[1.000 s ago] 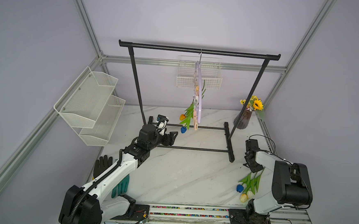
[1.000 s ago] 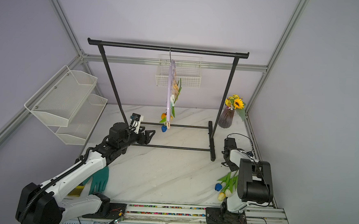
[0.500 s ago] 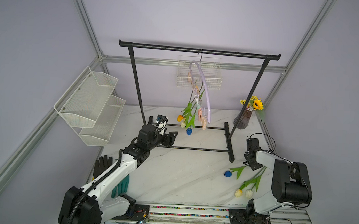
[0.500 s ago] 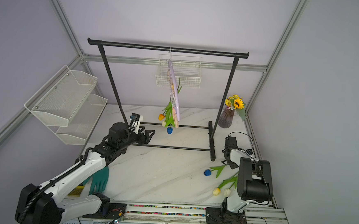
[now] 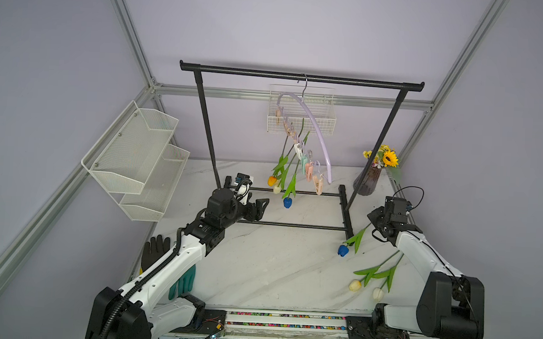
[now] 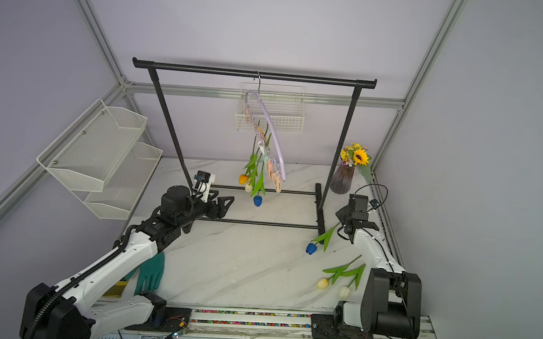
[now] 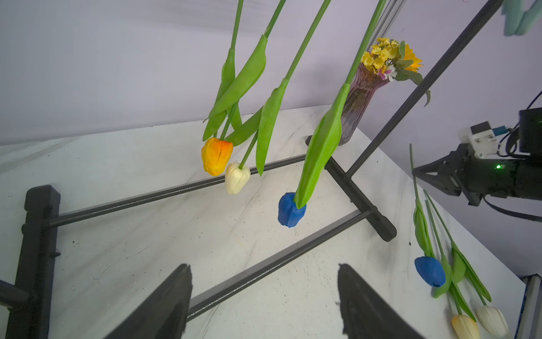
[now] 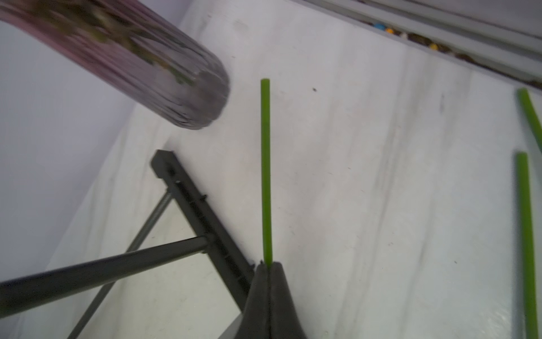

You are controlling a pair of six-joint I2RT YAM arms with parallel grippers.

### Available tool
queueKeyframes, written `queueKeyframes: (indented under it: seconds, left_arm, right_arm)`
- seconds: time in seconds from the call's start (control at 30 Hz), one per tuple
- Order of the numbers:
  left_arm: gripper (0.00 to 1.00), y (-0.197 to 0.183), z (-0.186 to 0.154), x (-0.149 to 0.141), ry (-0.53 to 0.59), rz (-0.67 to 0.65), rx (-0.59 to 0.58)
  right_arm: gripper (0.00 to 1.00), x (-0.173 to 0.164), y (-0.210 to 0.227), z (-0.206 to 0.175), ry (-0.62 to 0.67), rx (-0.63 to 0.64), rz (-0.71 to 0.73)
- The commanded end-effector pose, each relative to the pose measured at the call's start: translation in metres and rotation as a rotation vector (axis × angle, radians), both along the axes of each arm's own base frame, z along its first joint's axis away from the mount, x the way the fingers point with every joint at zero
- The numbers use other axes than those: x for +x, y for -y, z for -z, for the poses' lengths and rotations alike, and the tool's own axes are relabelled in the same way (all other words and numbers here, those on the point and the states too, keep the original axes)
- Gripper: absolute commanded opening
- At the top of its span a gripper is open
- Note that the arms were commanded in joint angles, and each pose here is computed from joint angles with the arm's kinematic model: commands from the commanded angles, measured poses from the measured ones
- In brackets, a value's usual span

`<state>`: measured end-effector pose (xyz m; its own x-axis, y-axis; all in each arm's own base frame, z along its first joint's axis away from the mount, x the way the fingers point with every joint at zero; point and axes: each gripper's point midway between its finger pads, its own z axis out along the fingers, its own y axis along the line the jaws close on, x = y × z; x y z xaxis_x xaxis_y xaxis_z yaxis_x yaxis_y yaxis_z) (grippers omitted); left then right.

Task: Dry the flowers on a clothes hanger
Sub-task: Pick up the flower at the center of the board.

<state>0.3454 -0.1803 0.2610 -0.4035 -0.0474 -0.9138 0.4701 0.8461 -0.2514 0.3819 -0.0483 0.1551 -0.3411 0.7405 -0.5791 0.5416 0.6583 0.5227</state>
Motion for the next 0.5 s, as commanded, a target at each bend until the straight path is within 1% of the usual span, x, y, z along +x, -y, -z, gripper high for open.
queueKeyframes:
  seconds: [0.0,0.07,0.17,0.23,0.37,0.4,0.47]
  left_arm:
    - [0.78,0.006,-0.046,0.000,0.091,0.024,-0.061]
    - [0.79,0.008,-0.054,0.000,0.103,0.033,-0.076]
    - [0.79,0.009,-0.070,0.001,0.128,0.037,-0.091]
    - [0.80,0.010,-0.079,0.002,0.141,0.043,-0.098]
    - [0.80,0.015,-0.099,0.001,0.170,0.079,-0.123]
    - [0.80,0.017,-0.105,0.001,0.178,0.091,-0.130]
    - [0.81,0.019,-0.114,0.001,0.187,0.105,-0.144]
  right_arm:
    - [0.00,0.016,-0.041,-0.070,0.280,-0.021,-0.270]
    - [0.00,0.014,-0.058,-0.100,0.405,-0.008,-0.361]
    - [0.00,0.011,-0.077,-0.130,0.525,0.008,-0.469]
    - [0.00,0.009,-0.089,-0.142,0.576,0.018,-0.540]
    - [0.00,0.003,-0.115,-0.167,0.718,0.040,-0.706]
    - [0.00,0.001,-0.119,-0.175,0.765,0.030,-0.727]
    - [0.00,-0.002,-0.124,-0.181,0.813,-0.002,-0.740]
